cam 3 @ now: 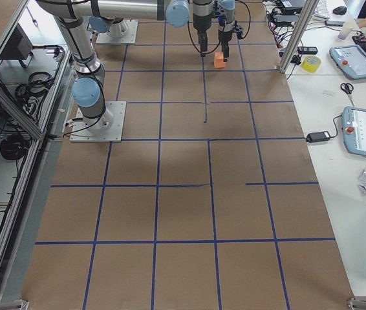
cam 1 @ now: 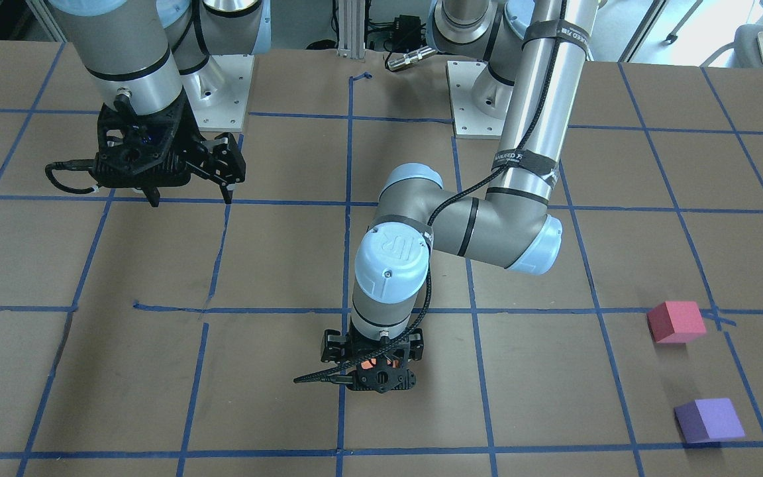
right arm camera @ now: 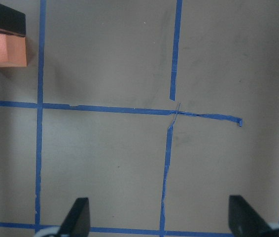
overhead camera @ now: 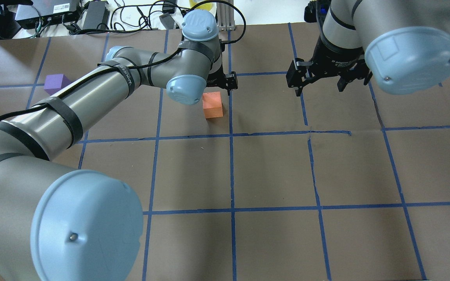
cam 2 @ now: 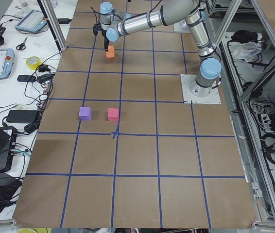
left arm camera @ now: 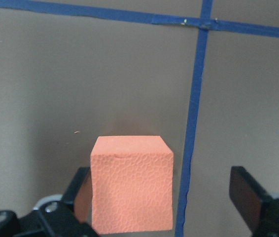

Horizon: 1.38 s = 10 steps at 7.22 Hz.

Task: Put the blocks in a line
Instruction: 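Reach the left gripper to the orange cube while the right gripper releases and withdraws, then grasp the orange cube with the left gripper and lift it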

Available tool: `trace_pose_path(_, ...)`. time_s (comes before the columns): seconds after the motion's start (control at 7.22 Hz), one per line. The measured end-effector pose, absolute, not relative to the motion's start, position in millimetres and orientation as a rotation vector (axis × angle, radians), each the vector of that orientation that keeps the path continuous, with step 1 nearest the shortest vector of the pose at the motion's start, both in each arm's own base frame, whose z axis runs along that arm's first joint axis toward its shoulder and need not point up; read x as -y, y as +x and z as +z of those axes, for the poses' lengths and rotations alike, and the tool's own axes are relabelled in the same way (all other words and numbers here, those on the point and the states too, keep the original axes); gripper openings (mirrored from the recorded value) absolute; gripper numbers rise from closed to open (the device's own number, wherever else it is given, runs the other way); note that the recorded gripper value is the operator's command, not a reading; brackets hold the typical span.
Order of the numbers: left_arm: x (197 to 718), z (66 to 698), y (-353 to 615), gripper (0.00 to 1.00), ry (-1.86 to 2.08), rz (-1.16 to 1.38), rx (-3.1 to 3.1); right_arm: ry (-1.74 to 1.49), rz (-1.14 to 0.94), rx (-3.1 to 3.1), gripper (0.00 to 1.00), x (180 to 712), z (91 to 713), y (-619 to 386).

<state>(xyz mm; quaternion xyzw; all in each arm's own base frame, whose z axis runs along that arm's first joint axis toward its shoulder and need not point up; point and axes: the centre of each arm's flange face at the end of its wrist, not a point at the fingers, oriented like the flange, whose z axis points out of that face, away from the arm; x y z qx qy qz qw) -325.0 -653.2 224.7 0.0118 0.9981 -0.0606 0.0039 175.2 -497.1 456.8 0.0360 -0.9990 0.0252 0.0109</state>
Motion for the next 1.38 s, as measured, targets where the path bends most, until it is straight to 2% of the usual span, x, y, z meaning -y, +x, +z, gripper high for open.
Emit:
trace_pose_path(0.28, 654, 224, -321, 1.0, 0.056, -0.182, -3.077, 0.11, 0.075, 3.125, 1.0, 493, 460, 174)
trace_pose_path(0.55, 649, 213, -318, 0.91, 0.002, -0.143, -3.066, 0.103, 0.089, 3.144, 1.0, 479, 475, 173)
trace_pose_path(0.83, 645, 206, -318, 0.9, -0.048, -0.108, -3.074, 0.107, 0.063, 3.148, 1.0, 468, 481, 172)
trace_pose_path(0.97, 644, 203, -319, 0.73, -0.056, -0.096, -3.08, 0.104, 0.058, 3.148, 1.0, 468, 480, 171)
trace_pose_path(1.11, 644, 201, -320, 0.65, -0.059, -0.088, -3.083, 0.091, 0.058, 3.149, 1.0, 470, 479, 167)
trace_pose_path(1.25, 643, 200, -321, 0.52, -0.063, -0.082, -3.083, 0.065, 0.063, 3.15, 1.0, 474, 478, 162)
trace_pose_path(1.38, 642, 199, -322, 0.31, -0.072, -0.077, -3.083, 0.041, 0.068, 3.147, 1.0, 478, 478, 158)
